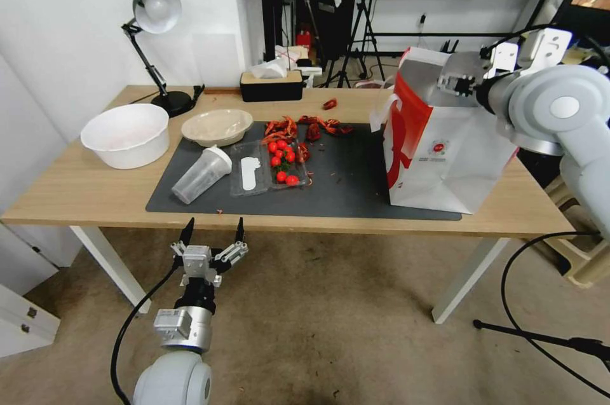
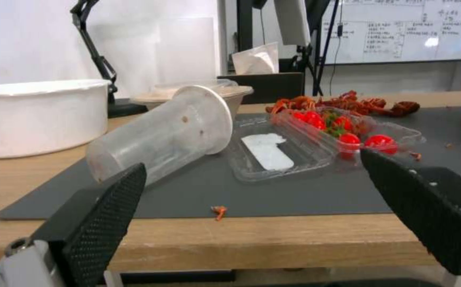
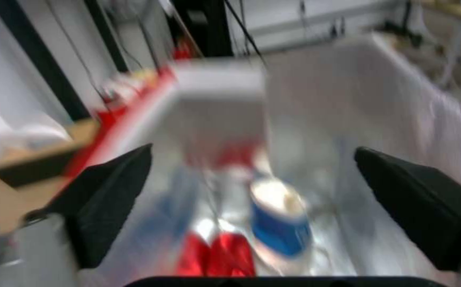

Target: Pick up the trash from the table and place it into the takeout bag.

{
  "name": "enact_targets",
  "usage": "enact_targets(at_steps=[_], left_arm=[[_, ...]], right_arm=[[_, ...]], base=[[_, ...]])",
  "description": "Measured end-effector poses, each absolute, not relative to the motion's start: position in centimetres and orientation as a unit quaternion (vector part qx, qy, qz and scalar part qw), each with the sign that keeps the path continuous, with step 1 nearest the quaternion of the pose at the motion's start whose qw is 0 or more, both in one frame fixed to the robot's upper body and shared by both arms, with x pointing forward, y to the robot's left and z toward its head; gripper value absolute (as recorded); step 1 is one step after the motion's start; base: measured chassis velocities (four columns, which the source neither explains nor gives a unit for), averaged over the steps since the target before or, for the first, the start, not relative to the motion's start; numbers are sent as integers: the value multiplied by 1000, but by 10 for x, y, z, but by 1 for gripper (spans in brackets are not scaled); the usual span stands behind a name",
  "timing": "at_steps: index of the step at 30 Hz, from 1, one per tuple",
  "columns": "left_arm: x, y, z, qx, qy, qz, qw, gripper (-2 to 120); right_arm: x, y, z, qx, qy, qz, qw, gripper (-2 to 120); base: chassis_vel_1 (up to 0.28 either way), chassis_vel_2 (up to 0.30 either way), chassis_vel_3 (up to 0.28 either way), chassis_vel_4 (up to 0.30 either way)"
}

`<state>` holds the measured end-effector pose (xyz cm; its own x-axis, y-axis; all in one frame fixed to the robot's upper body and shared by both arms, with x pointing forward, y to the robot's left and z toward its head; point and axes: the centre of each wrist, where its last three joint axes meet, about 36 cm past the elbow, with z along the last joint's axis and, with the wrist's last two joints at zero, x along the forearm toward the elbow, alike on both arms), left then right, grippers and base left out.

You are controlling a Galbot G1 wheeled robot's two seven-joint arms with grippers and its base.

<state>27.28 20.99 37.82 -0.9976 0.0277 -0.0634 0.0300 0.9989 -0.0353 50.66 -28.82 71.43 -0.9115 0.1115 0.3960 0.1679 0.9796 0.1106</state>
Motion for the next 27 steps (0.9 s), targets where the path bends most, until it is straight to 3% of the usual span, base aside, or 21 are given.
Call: enact_targets(at_steps=[2,3,7,8,11,16,27], left_arm=[[273,210,378,14,999,-18,31,100],[273,210,378,14,999,-18,31,100],[273,211,378,12,999,-17,31,100],[273,211,378,12,999,-17,31,100],[273,212,378,12,999,-17,30,100],[272,212,378,11,999,-16,30,100],[271,209,378,10,999,-16,29,100]], right_arm=[[498,-283,723,-54,-984,-89,143,100],[498,-283,723,-54,-984,-89,143,100],[459,-268,700,29,-997,-70,-29,100],[459,-268,700,29,-997,-70,-29,100],[431,-263,678,68,-989,-37,-123,100],[396,-257,648,90,-977,10,-191,100],[350,-239,602,86,-971,25,-220,100]], base=[[0,0,0,0],[0,0,0,0],[0,0,0,0],[0,0,0,0],[0,0,0,0],[0,0,0,0],[0,0,0,0]])
